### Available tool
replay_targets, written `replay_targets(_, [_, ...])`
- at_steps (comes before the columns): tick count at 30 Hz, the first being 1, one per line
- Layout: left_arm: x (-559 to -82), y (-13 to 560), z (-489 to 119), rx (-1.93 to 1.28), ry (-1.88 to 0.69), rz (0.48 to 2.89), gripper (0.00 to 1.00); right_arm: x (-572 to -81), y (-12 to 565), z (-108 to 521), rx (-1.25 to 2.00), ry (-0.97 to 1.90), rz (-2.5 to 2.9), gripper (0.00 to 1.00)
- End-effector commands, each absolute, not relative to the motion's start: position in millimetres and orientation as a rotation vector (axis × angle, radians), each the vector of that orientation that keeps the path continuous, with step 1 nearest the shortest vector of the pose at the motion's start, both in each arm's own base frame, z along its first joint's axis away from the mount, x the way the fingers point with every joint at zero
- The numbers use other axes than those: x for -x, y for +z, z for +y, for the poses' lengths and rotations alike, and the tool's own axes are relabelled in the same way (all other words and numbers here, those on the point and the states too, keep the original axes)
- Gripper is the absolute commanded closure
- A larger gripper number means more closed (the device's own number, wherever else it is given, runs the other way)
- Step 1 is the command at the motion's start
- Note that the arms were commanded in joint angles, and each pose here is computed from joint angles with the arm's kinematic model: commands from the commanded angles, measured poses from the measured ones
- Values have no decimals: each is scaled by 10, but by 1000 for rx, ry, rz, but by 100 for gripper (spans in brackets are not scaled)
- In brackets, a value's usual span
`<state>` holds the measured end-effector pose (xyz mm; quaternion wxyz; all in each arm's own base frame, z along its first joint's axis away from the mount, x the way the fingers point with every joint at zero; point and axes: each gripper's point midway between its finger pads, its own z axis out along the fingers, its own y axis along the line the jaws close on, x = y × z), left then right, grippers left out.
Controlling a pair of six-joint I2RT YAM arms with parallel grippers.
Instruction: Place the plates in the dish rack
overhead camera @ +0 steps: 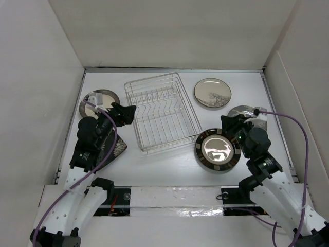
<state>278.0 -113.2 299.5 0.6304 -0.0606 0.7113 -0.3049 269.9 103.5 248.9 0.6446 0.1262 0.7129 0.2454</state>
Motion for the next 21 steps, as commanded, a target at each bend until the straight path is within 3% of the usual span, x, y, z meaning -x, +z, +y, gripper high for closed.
replay_targets(1, [-2805, 3067, -1148, 108, -692, 1591, 21, -2802, 2528, 1019, -343, 572, 1639, 60])
replay_targets(3, [-2813, 3068, -1140, 108, -684, 1596, 21, -2851, 2467, 940, -377, 528, 1679, 63])
replay_targets(4, [-2813, 3070, -1142, 106, -682, 1601, 21, -2886, 2404, 933, -394, 512, 1701, 73])
replay_targets(9, [-2808, 3065, -1140, 97, -675, 1604, 21, -2994, 2294, 632, -505, 403, 1737, 100])
replay_targets(11, [-2805, 3042, -1153, 92, -680, 1611, 26, -3008, 2277, 517, -545, 362, 1744, 100])
replay_targets(14, [-2760, 3072, -1202, 58, -708, 1593, 51, -2943, 2371, 208, -634, 295, 1671, 100])
replay_targets(15, [-2754, 3068, -1222, 48, -718, 1594, 73, -2914, 2380, 103, -665, 268, 1646, 100])
replay_targets(17, [-2764, 3036, -1259, 32, -731, 1606, 95, -2845, 2312, -260, -801, 163, 1597, 82])
replay_targets(18, [-2741, 3043, -1297, 10, -749, 1609, 100, -2850, 2225, -336, -828, 143, 1607, 70])
replay_targets(19, [-2726, 3047, -1303, 2, -752, 1608, 100, -2862, 2161, -455, -853, 125, 1615, 50])
replay_targets(21, [-2707, 3083, -1297, -3, -750, 1597, 100, -2909, 2018, -581, -888, 98, 1654, 36])
